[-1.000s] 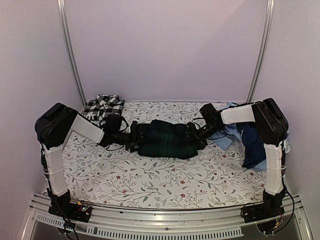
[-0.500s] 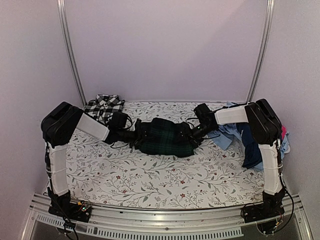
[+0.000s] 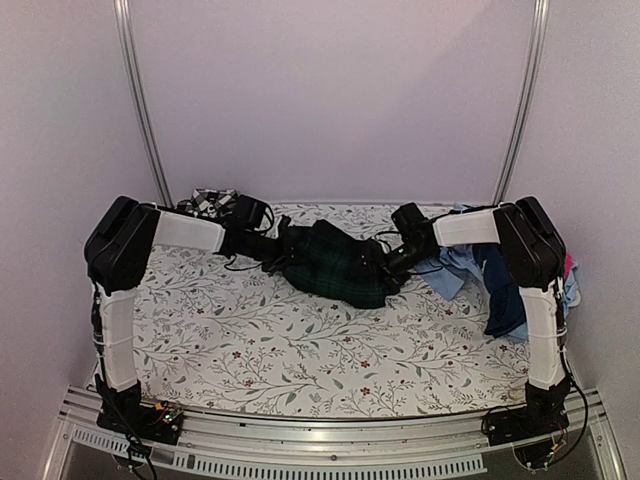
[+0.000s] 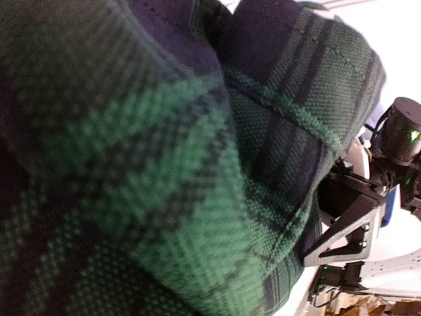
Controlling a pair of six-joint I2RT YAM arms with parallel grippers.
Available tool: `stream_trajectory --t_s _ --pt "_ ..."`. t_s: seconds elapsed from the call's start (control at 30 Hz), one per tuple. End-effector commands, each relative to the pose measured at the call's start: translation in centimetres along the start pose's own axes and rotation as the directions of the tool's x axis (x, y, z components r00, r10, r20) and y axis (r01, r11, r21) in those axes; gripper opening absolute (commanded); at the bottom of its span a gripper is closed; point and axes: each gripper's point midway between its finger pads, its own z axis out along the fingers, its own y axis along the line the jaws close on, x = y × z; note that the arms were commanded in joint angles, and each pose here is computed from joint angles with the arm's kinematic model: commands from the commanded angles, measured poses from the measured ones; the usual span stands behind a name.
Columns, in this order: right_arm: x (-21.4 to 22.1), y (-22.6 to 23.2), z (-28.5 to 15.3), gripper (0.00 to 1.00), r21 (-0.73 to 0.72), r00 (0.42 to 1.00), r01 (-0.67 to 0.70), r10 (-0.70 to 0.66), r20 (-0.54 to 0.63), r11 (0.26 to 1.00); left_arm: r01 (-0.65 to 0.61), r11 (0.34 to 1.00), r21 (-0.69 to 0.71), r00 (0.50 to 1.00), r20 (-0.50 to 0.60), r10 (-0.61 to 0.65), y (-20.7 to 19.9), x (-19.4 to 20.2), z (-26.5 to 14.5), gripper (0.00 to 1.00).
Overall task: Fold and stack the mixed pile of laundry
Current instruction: Pick up the square-folded skirt from the center of the board, then place the square-folded skirt at the corner of the board.
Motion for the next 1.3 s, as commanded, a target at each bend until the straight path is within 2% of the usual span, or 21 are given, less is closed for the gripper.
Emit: stream_trajectory --t_s 0.0,0.03,0.23,0.5,0.7,1.0,1.27 --pt "-1.2 -1.7 -3.5 0.95 0.112 0.996 -0.009 -0.001 0.093 0.994 -0.113 0.974 -0.198 0.994 -0.026 0.110 1.4 -2.6 -2.1 0.00" --pt "-1.2 -1.8 -4.0 0.99 0.121 0.995 -0.012 -0.001 0.102 0.993 -0.127 0.964 -0.233 0.992 -0.019 0.126 1.5 -3.7 -2.8 0.00" --pt "-0.1 -1.9 -6.5 0.99 0.171 0.993 0.002 -0.023 0.117 0.985 -0.172 0.888 -0.427 0.979 0.026 0.202 3.8 -9.6 -6.8 0.00" --pt "1.2 -2.4 -6.8 0.99 0.191 0.995 0.003 -0.021 0.093 0.982 -0.169 0.827 -0.536 0.943 0.157 0.294 4.7 -17.6 -13.2 0.00" --pt "1.0 -2.3 -6.7 0.99 0.193 0.996 0.004 -0.022 0.090 0.981 -0.212 0.787 -0.579 0.891 0.216 0.399 3.2 -22.7 -17.1 0.00" --pt "0.3 -2.4 -6.6 0.99 0.194 0.996 0.002 -0.020 0.091 0.981 -0.276 0.712 -0.646 0.830 0.213 0.515 1.2 -24.8 -21.7 0.00" --pt "-0.3 -2.3 -6.1 0.99 0.176 0.996 -0.001 -0.015 0.086 0.984 -0.371 0.673 -0.640 0.774 0.187 0.605 -1.3 -24.2 -24.2 0.00"
